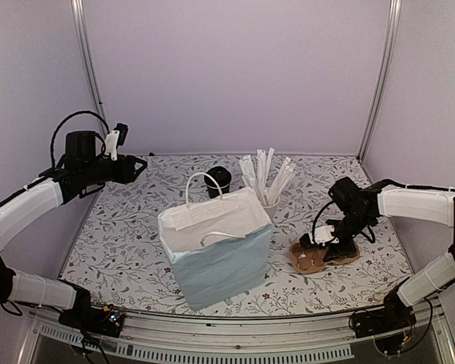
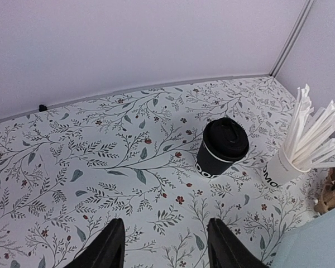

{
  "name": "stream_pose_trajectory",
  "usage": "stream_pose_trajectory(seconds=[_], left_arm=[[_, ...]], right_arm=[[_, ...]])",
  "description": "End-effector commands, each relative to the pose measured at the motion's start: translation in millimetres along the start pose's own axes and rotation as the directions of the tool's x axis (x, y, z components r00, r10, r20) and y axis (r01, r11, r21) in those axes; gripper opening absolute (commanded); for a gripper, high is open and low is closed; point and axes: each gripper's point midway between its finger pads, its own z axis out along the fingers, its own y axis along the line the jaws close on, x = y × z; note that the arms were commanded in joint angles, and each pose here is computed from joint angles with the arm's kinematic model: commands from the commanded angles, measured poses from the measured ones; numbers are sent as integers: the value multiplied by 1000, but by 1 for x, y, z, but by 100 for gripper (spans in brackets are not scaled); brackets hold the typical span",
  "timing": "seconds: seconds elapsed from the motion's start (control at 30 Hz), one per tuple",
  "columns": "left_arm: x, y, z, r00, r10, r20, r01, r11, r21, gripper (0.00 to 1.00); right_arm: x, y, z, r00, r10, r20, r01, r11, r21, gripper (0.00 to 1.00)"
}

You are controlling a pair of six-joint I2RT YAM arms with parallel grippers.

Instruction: Pack the takeout coffee

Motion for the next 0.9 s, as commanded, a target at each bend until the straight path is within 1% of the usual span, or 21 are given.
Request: stream_pose_trajectory(seconds=[0.0, 0.17, 0.27, 0.37, 0.47, 0.73, 0.8, 0.87], left_arm=[[-14, -9, -6, 999, 23, 28, -23, 1000, 20, 52], [-13, -9, -5, 1000, 21, 23, -22, 999, 24, 52], [-12, -10, -4, 1000, 21, 21, -21, 999, 26, 52], [-12, -10, -4, 1000, 21, 19, -21, 999, 27, 52], [-11, -11, -3, 1000, 23, 17, -23, 999, 36, 51], [-8, -10, 0, 1000, 21, 2, -21, 999, 36, 51], [-7, -10, 1, 1000, 20, 0, -20, 999, 35, 51], [-5, -10, 3, 1000, 18, -6, -18, 999, 38, 51]], right_arm=[[-11, 1, -1, 999, 3, 32, -3, 1000, -24, 44], [-14, 0, 0, 999, 11, 40, -10, 1000, -26, 42], [-16, 0, -1, 999, 20, 45, -18, 999, -36, 37], [-19, 0, -8, 998, 30, 54, -28, 999, -40, 36], [-26, 1, -22, 996, 31, 79, -29, 999, -29, 36], [-66, -5, -90, 973, 22, 231, -24, 1000, 5, 34], [-69, -6, -94, 969, 19, 247, -24, 1000, 16, 34], [-66, -8, -87, 971, 24, 237, -32, 999, 32, 34]])
